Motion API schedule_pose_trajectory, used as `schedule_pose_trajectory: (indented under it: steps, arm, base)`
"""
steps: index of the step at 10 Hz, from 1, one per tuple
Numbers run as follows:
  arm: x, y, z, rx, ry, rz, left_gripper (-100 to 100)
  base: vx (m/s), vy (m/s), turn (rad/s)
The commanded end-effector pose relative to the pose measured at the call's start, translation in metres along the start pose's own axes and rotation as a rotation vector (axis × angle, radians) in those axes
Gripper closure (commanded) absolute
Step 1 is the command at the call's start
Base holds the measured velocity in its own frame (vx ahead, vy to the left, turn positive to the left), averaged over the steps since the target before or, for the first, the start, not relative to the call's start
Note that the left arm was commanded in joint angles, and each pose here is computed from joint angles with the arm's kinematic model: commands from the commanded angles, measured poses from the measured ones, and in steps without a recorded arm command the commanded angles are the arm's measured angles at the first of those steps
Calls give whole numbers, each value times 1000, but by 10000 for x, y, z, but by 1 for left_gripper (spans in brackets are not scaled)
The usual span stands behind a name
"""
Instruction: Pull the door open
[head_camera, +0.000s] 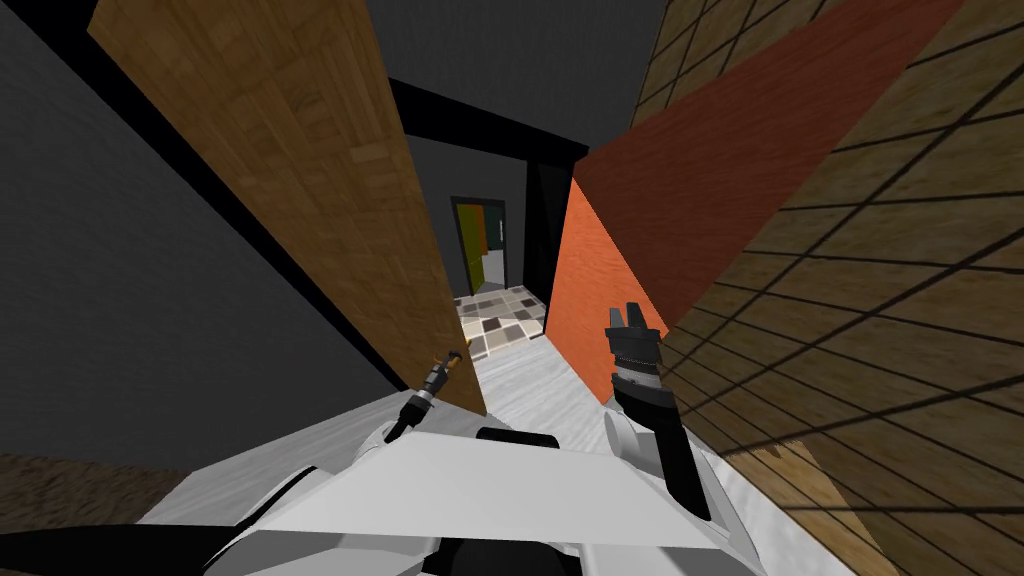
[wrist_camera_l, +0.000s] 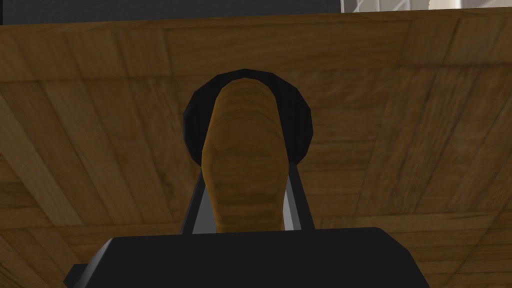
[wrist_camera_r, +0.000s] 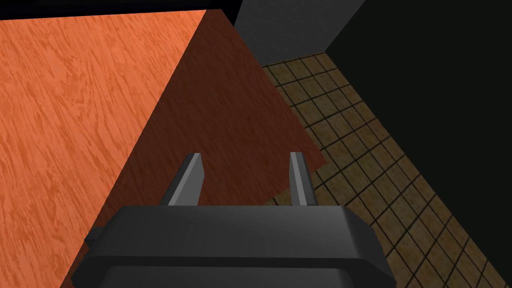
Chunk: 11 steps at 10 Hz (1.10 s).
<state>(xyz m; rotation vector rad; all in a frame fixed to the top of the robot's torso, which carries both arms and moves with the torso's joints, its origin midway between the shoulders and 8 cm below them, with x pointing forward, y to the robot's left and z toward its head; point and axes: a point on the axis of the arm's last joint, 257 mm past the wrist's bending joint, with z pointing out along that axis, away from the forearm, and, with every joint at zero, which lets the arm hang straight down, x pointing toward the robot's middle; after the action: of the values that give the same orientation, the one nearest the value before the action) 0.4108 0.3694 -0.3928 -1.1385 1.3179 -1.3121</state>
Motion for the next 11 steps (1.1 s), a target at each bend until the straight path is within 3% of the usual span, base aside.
schedule_pose_trajectory:
  steps: [1,4,7,11]
  arm:
    - [87,-6,110,3,11,-2,100]
    - [78,10,94,-1,3,-5,100]
    - [-7,6,69,0,-21,-5,100]
    - [-192,-3,12,2,-73,-4,100]
  base:
    - [-126,153,-119]
    - [-66,49,-99]
    - [-188,47,-230]
    - [-209,109,-315]
